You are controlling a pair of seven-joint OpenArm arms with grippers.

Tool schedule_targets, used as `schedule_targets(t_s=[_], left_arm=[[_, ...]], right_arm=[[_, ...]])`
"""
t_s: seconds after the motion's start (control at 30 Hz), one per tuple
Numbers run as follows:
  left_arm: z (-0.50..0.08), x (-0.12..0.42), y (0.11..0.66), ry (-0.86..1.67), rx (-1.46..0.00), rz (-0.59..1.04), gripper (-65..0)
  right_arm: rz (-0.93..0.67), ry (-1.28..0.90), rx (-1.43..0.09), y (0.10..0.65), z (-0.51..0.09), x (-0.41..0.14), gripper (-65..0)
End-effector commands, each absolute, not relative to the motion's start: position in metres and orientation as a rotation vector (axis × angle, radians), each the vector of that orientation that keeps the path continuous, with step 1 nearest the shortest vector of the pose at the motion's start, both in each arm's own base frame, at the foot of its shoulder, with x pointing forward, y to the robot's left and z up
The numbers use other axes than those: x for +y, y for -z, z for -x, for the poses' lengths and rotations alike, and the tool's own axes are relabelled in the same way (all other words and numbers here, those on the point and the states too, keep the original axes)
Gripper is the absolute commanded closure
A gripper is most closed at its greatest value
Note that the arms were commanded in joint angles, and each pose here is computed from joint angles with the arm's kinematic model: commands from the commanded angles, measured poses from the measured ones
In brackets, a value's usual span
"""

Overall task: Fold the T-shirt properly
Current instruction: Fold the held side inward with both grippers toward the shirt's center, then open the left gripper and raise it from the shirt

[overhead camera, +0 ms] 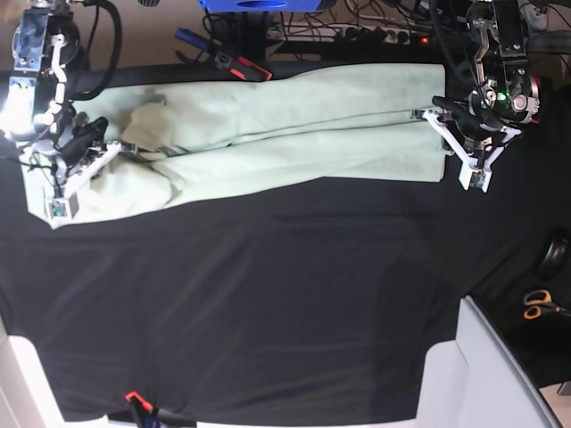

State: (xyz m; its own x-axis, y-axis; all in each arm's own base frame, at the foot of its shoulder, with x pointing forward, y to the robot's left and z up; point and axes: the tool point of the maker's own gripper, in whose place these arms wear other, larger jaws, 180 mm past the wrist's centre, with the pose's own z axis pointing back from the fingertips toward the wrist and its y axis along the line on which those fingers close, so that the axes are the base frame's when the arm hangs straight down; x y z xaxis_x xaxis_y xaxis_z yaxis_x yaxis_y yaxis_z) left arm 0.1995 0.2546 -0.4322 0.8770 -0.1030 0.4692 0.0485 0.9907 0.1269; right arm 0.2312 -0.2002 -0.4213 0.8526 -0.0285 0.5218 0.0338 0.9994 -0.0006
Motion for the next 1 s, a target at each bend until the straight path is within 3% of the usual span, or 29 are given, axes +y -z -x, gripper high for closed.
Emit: schedule_targets(t_s=[0.0,0.27,0.6,0.7,0.8,0.87,0.97], left_arm=[[-0.205,0.260,0.425,0.088,-0.522,-0.129,0.0],[-0.196,0.275,0.433,0.134,-0.461,-0.230,0.0],[-0.195,0.276,0.433,0.138,-0.459,-0.236,0.0],[-0.196,0.277,0.432,0.135,-0.462,-0.241,0.0],[-0.196,0.279,0.430,0.128,-0.461,-0.245,0.0],[-0.195,0.280,0.430,0.126,-0.461,-0.247,-5.5],[-0.194,0.294,0.423,0.072,-0.476,-0.270,-24.2]], right_arm=[[0.023,0.030,-0.592,0.410,-0.238,-0.204,0.0],[0.023,0.030,-0.572,0.416,-0.228,-0.204,0.0],[0.021,0.033,-0.559,0.419,-0.223,-0.204,0.0],[0.023,0.122,-0.564,0.420,-0.219,-0.213,-7.0],[0.044,0.239,-0.578,0.417,-0.212,-0.233,-17.8],[0.049,0.247,-0.578,0.417,-0.211,-0.236,-22.3],[0.052,0.249,-0.577,0.417,-0.209,-0.237,-24.1]])
